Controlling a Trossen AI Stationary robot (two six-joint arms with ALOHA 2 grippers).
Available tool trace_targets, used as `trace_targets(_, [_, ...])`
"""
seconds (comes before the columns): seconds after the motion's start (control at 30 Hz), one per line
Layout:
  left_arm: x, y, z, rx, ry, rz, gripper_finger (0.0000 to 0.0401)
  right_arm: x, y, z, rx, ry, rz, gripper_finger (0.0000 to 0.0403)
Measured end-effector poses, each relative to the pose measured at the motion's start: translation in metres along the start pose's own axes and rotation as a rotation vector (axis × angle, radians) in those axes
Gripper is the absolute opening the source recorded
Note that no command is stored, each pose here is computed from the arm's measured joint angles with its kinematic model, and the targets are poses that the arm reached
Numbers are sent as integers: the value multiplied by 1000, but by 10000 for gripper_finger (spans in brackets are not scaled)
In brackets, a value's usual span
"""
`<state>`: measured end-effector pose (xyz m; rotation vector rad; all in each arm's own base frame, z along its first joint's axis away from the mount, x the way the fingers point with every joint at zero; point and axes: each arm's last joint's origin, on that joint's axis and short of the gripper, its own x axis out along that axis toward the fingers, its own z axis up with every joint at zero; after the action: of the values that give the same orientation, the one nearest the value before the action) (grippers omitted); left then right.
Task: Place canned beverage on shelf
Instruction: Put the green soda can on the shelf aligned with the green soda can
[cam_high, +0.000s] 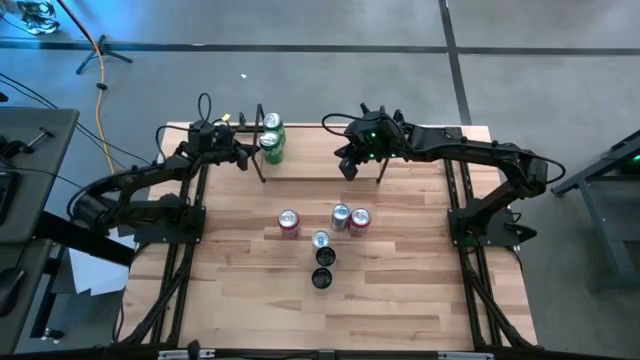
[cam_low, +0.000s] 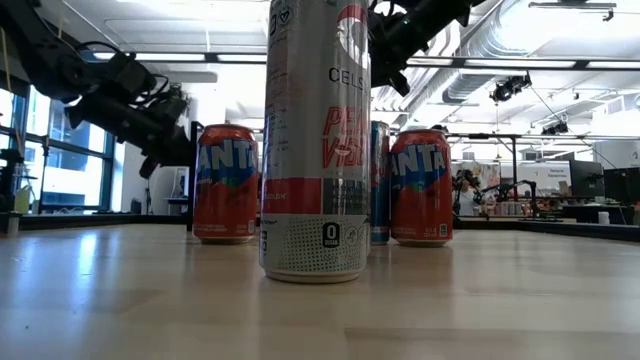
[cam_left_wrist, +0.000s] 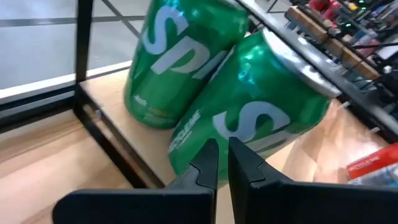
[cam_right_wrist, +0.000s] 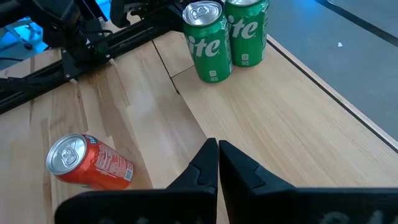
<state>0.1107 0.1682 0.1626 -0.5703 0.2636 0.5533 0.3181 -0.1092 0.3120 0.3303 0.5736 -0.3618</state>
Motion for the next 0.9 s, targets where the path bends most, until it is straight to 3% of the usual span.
trace_targets(0.47, [8, -1, -2, -3, 5, -25, 0, 0, 0, 0, -1, -3, 1, 0])
trace_targets(0.73, [-12, 3, 9, -1, -73, 33, 0, 4, 7, 5, 8, -61, 35, 0])
trace_targets(0.9, [-27, -1, 14, -4, -110, 44, 0, 27, 20, 3, 11, -102, 80, 0])
